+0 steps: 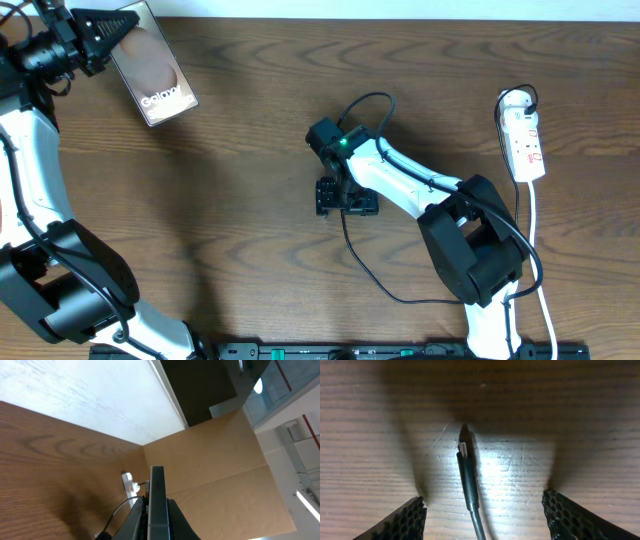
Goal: Plug charger to phone and switch on socket
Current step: 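Close the right gripper on the cable connector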
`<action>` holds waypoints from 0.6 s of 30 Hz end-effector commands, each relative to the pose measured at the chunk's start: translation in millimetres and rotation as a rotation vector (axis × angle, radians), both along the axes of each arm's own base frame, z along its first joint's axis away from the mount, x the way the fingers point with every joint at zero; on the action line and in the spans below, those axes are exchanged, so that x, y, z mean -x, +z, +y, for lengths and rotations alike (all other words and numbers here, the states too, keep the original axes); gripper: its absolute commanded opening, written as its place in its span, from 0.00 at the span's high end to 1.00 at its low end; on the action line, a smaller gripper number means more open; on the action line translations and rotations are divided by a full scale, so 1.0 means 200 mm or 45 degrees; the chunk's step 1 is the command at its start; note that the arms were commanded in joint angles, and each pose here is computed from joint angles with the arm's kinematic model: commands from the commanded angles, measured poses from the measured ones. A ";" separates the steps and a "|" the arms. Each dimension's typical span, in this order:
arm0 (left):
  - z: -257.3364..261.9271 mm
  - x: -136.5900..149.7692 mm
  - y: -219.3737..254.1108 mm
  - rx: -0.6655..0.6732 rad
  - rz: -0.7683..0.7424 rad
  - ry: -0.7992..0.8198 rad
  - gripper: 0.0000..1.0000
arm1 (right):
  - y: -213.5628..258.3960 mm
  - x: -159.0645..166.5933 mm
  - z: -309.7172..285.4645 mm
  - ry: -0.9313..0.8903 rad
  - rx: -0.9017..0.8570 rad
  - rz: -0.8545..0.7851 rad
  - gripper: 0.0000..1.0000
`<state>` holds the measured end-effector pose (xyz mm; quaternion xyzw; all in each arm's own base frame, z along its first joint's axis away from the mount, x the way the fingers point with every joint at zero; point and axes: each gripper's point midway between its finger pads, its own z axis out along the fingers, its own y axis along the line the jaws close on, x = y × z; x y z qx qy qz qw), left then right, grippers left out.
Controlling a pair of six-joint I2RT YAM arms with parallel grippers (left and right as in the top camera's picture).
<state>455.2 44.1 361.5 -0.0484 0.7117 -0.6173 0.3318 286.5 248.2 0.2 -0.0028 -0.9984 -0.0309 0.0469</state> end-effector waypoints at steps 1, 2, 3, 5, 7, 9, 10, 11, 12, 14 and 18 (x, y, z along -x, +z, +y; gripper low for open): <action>-0.02 0.03 0.04 -0.012 -0.037 -0.036 0.93 | -0.04 -0.01 0.00 -0.009 0.024 -0.001 0.26; -0.02 0.03 0.04 -0.012 -0.037 -0.036 0.93 | -0.04 -0.01 0.00 -0.009 0.023 -0.003 0.27; -0.02 0.03 0.04 -0.012 -0.037 -0.036 0.93 | -0.04 -0.01 0.00 -0.009 0.021 -0.004 0.27; -0.02 0.03 0.04 -0.012 -0.037 -0.036 0.93 | -0.04 -0.02 0.01 -0.014 0.013 -0.015 0.27; -0.02 0.03 0.04 -0.012 -0.037 -0.036 0.93 | -0.04 -0.04 0.02 -0.020 0.000 -0.032 0.27; -0.02 0.03 0.04 -0.011 -0.037 -0.036 0.92 | -0.04 -0.05 0.03 -0.036 -0.008 -0.042 0.28; -0.02 0.03 0.04 -0.011 -0.037 -0.036 0.93 | -0.04 -0.06 0.03 -0.040 -0.011 -0.048 0.28; -0.02 0.03 0.04 -0.012 -0.037 -0.036 0.93 | -0.04 -0.06 0.03 -0.041 -0.015 -0.052 0.28; -0.02 0.03 0.04 -0.011 -0.037 -0.037 0.93 | -0.04 -0.07 0.03 -0.042 -0.016 -0.058 0.28; -0.02 0.03 0.04 -0.011 -0.037 -0.037 0.93 | -0.04 -0.07 0.03 -0.043 -0.017 -0.061 0.29; -0.02 0.03 0.04 -0.011 -0.037 -0.037 0.93 | -0.04 -0.07 0.03 -0.042 -0.013 -0.057 0.29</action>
